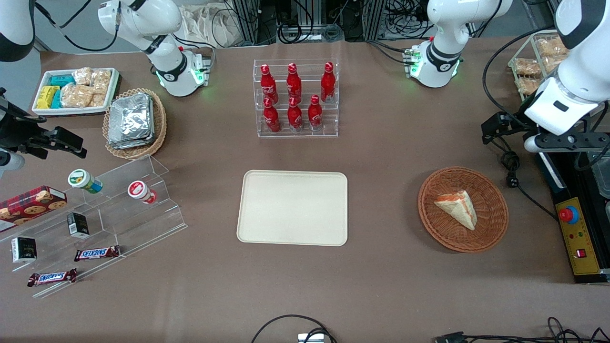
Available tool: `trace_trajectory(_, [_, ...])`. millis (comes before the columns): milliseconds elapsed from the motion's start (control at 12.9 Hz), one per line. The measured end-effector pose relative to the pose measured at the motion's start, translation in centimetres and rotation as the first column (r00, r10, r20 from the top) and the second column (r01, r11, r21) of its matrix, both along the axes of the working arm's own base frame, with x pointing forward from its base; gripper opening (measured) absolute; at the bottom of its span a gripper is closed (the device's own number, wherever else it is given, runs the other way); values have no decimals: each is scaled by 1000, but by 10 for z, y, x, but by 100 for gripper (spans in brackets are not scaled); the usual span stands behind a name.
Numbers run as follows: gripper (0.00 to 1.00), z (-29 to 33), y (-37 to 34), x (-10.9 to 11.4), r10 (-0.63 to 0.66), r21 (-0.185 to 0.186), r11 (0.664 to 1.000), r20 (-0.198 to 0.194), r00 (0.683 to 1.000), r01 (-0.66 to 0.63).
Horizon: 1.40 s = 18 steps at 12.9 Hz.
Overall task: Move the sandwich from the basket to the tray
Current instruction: 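Move the left gripper over the wicker basket and lower toward the sandwich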
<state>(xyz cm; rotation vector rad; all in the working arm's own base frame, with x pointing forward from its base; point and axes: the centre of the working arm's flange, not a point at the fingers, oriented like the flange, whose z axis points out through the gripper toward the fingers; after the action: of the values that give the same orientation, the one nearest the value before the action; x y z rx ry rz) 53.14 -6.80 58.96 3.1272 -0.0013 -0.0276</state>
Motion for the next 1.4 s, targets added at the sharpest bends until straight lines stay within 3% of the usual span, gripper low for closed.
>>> trace_trajectory(233, [100,-2,4,1,-1,33,999,-1,1000,1])
trace_trajectory(467, [100,-15,15,10,28,38,999,-13,1000,-27])
trace_trajectory(778, [100,-62,33,33,236,31,971,-11,972,-236])
trace_trajectory(1167, [100,-150,40,47,540,60,841,-29,841,-538])
trace_trajectory(1400, [100,-209,35,65,684,100,725,5,729,-681])
